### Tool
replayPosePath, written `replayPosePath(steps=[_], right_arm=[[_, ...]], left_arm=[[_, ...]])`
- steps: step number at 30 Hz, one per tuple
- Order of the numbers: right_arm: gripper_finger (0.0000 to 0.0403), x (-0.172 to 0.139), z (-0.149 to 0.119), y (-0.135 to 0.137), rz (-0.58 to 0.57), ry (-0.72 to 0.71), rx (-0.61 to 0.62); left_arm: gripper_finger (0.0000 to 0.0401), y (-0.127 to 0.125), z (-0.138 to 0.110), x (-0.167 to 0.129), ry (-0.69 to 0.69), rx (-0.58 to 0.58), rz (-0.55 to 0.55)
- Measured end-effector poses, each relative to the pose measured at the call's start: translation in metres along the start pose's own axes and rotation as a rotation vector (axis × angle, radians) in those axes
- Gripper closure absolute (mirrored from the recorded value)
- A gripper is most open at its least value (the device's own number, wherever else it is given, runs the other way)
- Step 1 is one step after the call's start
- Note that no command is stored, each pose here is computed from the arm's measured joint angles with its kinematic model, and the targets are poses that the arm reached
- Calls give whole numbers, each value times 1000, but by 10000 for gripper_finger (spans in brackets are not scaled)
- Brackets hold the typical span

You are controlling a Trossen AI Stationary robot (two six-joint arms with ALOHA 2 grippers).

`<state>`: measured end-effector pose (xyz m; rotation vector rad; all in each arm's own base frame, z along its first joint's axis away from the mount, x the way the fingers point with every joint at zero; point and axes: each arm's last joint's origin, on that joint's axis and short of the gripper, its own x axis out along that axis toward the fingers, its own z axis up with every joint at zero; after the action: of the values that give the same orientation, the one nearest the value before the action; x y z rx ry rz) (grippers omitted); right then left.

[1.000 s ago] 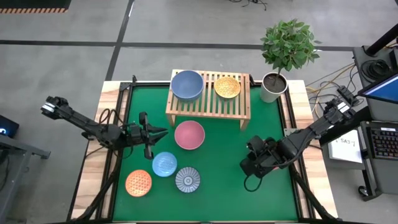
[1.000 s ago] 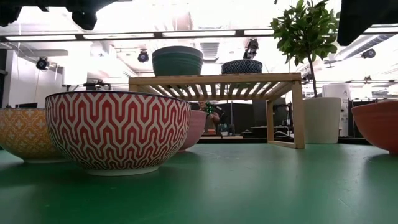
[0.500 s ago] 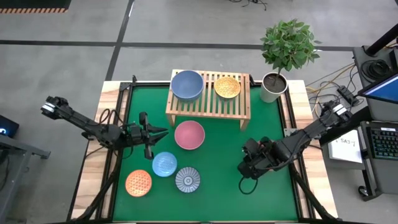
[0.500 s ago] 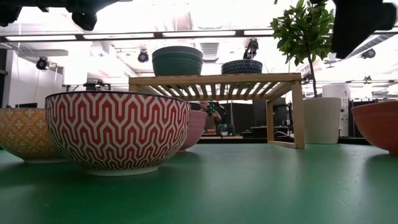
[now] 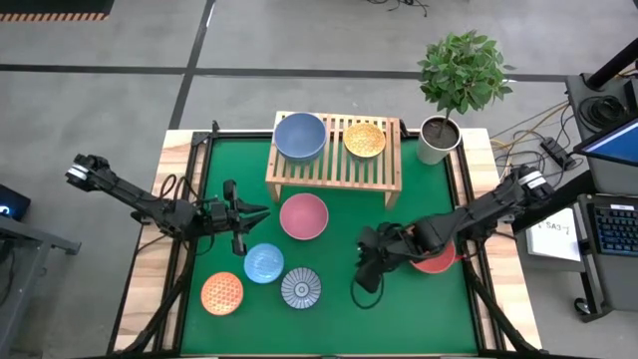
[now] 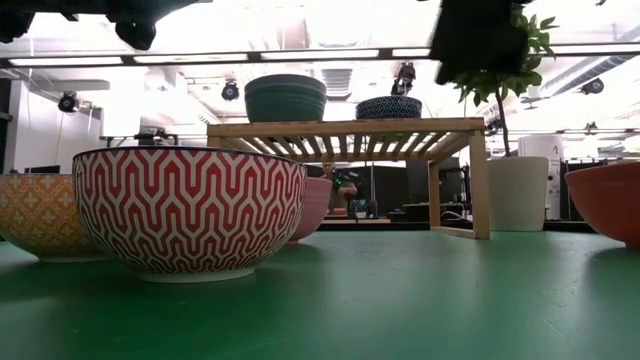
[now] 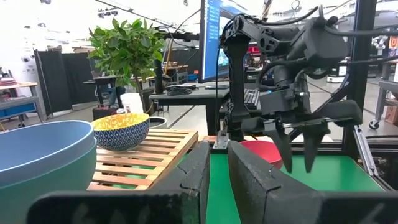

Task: Place and stack bowls onto a shelf
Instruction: Stack the blue patterned bowl on top of the yellow patterned bowl on the shelf

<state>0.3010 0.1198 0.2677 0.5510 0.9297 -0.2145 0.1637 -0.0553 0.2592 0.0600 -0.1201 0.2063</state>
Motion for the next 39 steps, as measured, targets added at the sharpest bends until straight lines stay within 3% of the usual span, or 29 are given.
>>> replayPosePath(steps=[8,14,20,39], right_arm=[[279,32,33,25,5,35,-57],[289,60,56,32,-56,140,-15],[302,85,74,38,-35,168,-19],[307,144,80,49,-59,209,-114]], left_arm=[[361,0,0,0,0,0,0],[361,0,0,0,0,0,0],[361,0,0,0,0,0,0],[361,0,0,0,0,7,0]])
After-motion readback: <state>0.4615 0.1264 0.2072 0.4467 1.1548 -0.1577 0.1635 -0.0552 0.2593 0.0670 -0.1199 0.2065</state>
